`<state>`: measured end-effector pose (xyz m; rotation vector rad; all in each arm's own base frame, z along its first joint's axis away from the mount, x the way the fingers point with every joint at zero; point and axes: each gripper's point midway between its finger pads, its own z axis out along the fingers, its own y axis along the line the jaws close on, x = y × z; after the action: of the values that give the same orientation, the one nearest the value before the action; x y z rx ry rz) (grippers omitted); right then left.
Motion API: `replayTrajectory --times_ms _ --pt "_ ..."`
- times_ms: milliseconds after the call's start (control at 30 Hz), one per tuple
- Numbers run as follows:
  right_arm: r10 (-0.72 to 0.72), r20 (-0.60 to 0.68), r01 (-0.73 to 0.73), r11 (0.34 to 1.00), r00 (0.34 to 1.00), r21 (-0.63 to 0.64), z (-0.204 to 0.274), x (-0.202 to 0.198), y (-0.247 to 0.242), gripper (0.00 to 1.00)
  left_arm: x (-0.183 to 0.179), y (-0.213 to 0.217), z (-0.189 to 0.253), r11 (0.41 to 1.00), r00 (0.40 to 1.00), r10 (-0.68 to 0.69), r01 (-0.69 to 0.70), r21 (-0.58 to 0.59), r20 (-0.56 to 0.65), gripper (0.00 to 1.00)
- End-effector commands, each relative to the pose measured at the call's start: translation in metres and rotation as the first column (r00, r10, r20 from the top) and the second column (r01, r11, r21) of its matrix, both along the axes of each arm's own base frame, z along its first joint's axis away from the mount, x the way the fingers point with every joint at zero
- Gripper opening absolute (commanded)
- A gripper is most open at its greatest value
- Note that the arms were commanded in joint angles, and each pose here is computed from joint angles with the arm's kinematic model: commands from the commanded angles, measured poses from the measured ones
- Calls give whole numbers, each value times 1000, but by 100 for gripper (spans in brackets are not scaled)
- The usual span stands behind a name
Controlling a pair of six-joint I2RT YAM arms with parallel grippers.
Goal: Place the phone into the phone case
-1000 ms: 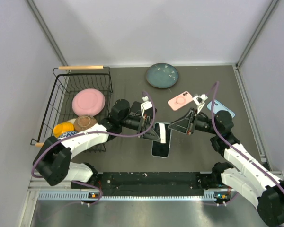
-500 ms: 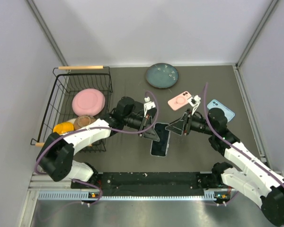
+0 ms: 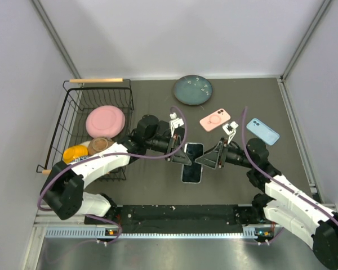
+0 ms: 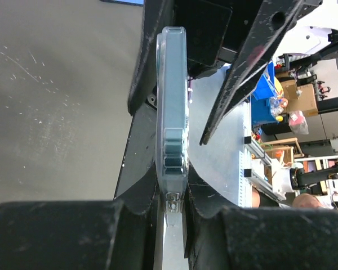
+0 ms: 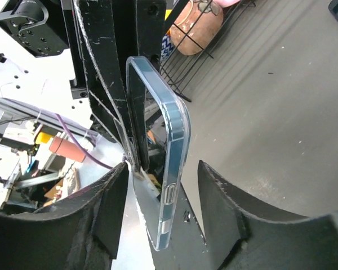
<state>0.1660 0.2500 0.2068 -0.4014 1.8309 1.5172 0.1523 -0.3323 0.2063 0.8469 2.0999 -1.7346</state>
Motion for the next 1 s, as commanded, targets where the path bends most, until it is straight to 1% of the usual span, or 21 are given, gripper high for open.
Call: replayTrajectory --times_ms 0,33,67,100,133,167,200,267,300,333,367,400,467,500,533,633,667,767,833,900,967 --pt "11 67 -16 998 998 61 21 -2 3 46 2 -4 30 996 997 -3 10 -94 77 0" --pt "2 61 -6 998 998 57 19 -1 2 39 2 -4 28 996 997 0 7 -91 75 0" --pt "-5 55 2 999 998 51 17 0 2 27 4 -5 28 996 997 7 0 -90 80 0" --pt "-22 55 19 999 998 50 18 2 1 21 5 -5 28 996 996 10 -3 -89 85 0" --pt "-37 48 35 998 998 46 17 5 0 13 7 -4 26 997 996 24 -18 -76 83 4" --pt "-55 22 54 998 998 31 13 7 -1 0 8 -3 24 998 996 33 -28 -64 88 14" --pt "-92 15 92 996 996 22 13 13 -3 0 15 -3 25 997 990 64 -57 -54 127 20" --pt "-109 19 109 994 994 9 13 15 -4 0 18 2 19 996 987 91 -91 -4 135 34" --pt "-114 18 114 993 993 -2 13 16 -5 0 28 2 21 991 973 130 -133 1 192 50" --pt "-121 15 121 993 992 -10 13 16 -6 0 27 8 13 986 973 145 -157 53 178 56" --pt "-130 14 130 991 991 -22 12 17 -7 0 30 11 16 981 964 169 -185 60 206 61" --pt "-155 -2 154 986 988 -58 7 21 -10 0 35 14 17 976 952 184 -207 69 244 82" --pt "-182 -19 180 980 983 -91 3 26 -12 0 45 23 17 951 922 248 -290 109 297 90" --pt "-203 -30 198 973 979 -121 -1 32 -13 0 51 27 20 941 904 263 -317 115 336 91" --pt "-208 -48 200 969 977 -144 -6 34 -13 0 63 34 18 911 873 313 -388 141 374 97" --pt "-211 -97 190 963 973 -190 -21 45 -10 0 75 52 20 859 821 345 -472 201 455 99" --pt "-204 -110 181 964 973 -196 -23 47 -9 0 86 62 22 819 778 377 -534 211 503 99" --pt "-215 -136 179 955 967 -237 -35 62 -7 0 94 76 32 773 716 418 -603 195 559 99" --pt "-219 -162 171 949 962 -265 -48 73 -7 0 95 75 37 782 702 425 -603 159 572 99" --pt "-197 -163 153 956 967 -249 -51 79 -5 0 83 69 40 834 737 369 -531 148 567 99" --pt "-214 -201 157 951 956 -267 -65 90 -12 0 81 70 38 831 746 373 -533 158 551 99"
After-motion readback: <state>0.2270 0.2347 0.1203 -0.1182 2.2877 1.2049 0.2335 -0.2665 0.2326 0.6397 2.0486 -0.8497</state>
